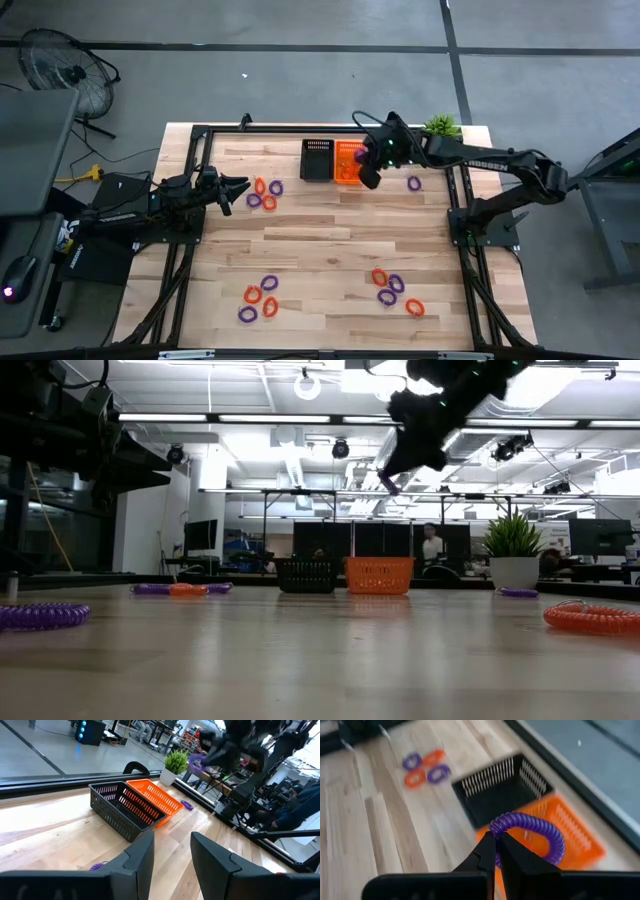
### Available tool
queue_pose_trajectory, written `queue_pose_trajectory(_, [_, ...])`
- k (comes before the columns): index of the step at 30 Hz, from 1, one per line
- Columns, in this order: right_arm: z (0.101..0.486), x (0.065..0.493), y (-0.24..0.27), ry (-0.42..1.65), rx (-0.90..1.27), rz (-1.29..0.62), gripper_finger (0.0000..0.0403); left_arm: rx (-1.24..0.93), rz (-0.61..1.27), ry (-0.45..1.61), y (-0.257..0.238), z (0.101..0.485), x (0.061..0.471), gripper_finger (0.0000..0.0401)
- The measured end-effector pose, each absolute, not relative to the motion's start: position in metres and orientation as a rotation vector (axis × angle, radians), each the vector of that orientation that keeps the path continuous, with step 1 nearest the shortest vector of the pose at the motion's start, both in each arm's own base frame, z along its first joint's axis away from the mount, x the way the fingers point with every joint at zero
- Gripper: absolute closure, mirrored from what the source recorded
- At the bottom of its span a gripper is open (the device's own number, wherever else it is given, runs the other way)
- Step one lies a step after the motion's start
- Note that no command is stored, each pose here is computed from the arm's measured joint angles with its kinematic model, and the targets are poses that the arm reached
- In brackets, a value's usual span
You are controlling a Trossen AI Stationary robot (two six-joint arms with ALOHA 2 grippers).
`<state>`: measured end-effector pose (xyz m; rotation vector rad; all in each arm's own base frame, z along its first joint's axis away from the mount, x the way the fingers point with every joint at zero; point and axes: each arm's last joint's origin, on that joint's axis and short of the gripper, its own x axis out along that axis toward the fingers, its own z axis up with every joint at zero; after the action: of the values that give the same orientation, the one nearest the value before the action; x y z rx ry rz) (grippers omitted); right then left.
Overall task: Sort spring keychains
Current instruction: Put the purple spring keychain in the black bin
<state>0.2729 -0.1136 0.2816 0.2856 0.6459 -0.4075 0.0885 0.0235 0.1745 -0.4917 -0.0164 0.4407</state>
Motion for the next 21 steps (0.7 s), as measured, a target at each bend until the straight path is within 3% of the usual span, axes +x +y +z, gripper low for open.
queue_pose_trajectory(9, [0.292, 0.341, -0.141, 0.642, 0.188, -0.319, 0.0399, -0.492, 0.44, -0.016, 0.023, 0.175, 0.089, 0.0275])
queue_pose_trajectory(21, [0.231, 0.396, -0.183, 0.774, 0.277, -0.36, 0.0388, -0.492, 0.441, -0.016, 0.023, 0.174, 0.089, 0.0275])
